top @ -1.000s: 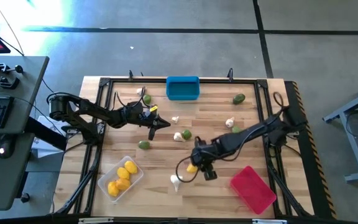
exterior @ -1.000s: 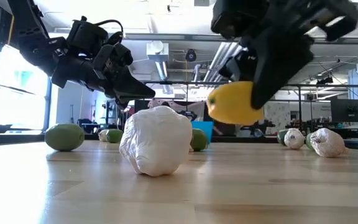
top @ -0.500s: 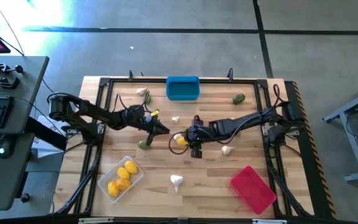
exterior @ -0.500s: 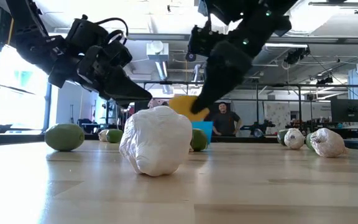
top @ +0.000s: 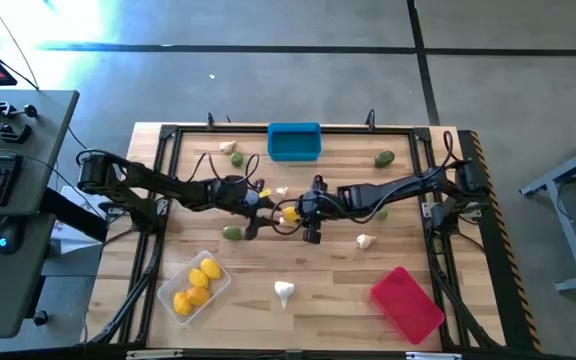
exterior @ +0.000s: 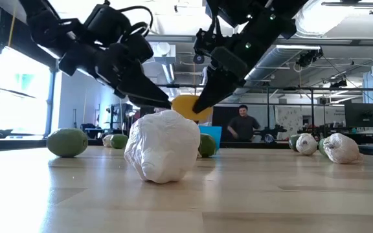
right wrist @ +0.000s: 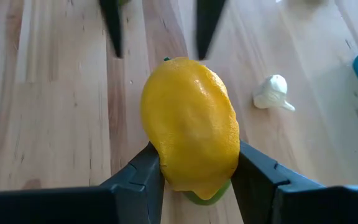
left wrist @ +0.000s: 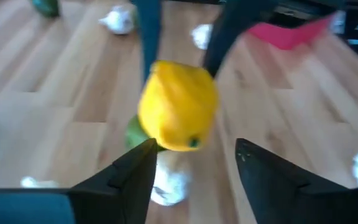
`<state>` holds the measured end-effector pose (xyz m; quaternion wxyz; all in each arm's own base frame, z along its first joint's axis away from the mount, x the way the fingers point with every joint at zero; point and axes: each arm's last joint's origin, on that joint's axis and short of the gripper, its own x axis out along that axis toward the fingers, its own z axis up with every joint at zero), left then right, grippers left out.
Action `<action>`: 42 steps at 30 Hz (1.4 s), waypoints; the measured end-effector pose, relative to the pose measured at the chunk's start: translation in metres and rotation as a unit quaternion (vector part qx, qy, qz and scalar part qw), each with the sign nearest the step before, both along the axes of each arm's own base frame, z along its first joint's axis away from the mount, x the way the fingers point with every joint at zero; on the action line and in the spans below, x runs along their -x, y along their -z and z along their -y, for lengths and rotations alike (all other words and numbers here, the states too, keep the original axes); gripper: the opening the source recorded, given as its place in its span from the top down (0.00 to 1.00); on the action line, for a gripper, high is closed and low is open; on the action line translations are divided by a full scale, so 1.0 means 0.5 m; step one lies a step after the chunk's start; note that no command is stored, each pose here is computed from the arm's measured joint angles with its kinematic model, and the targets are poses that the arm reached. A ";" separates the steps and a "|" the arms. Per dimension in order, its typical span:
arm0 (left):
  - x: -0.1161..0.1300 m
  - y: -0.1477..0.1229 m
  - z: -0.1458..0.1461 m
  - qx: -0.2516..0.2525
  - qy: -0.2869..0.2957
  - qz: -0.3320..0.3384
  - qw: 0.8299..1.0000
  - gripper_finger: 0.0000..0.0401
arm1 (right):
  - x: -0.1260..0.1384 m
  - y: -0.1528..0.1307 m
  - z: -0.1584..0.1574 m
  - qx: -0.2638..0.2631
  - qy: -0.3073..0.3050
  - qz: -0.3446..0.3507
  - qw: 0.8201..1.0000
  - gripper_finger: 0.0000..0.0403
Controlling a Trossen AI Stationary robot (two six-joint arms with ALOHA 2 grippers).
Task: Sort produce into baskets
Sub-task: Put the lemon into the transparent bin
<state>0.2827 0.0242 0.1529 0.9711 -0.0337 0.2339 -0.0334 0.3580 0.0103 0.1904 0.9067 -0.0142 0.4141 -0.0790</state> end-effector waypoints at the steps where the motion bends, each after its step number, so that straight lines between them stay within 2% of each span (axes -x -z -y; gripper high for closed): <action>1: -0.002 -0.002 0.000 -0.005 -0.010 -0.002 1.000 0.47 | 0.000 0.000 0.000 0.000 0.000 0.000 1.000 0.67; 7: -0.009 -0.010 0.000 0.006 -0.025 0.005 1.000 0.41 | -0.003 -0.003 0.000 0.000 0.004 0.011 1.000 0.67; 19: -0.014 -0.019 0.020 0.001 -0.032 0.028 0.999 0.42 | -0.017 -0.017 -0.001 -0.010 0.008 0.063 0.998 0.67; 23: -0.014 -0.019 0.021 0.010 -0.035 0.028 0.999 0.47 | -0.017 -0.017 -0.001 -0.011 0.008 0.064 0.998 0.67; 28: -0.014 -0.019 0.025 0.010 -0.031 0.028 0.999 0.60 | -0.017 -0.018 -0.004 -0.012 0.007 0.066 0.998 0.66; 33: -0.012 -0.025 0.026 0.000 -0.023 0.032 0.999 0.70 | -0.018 -0.019 -0.011 -0.005 0.009 0.072 0.997 0.57; 38: 0.004 -0.051 0.022 -0.010 -0.010 0.033 0.999 0.72 | -0.017 -0.028 -0.024 0.015 0.009 0.083 0.996 0.44; 42: 0.026 -0.065 0.026 -0.005 0.010 0.003 1.000 0.72 | -0.005 -0.056 -0.033 0.011 0.004 0.099 0.995 0.41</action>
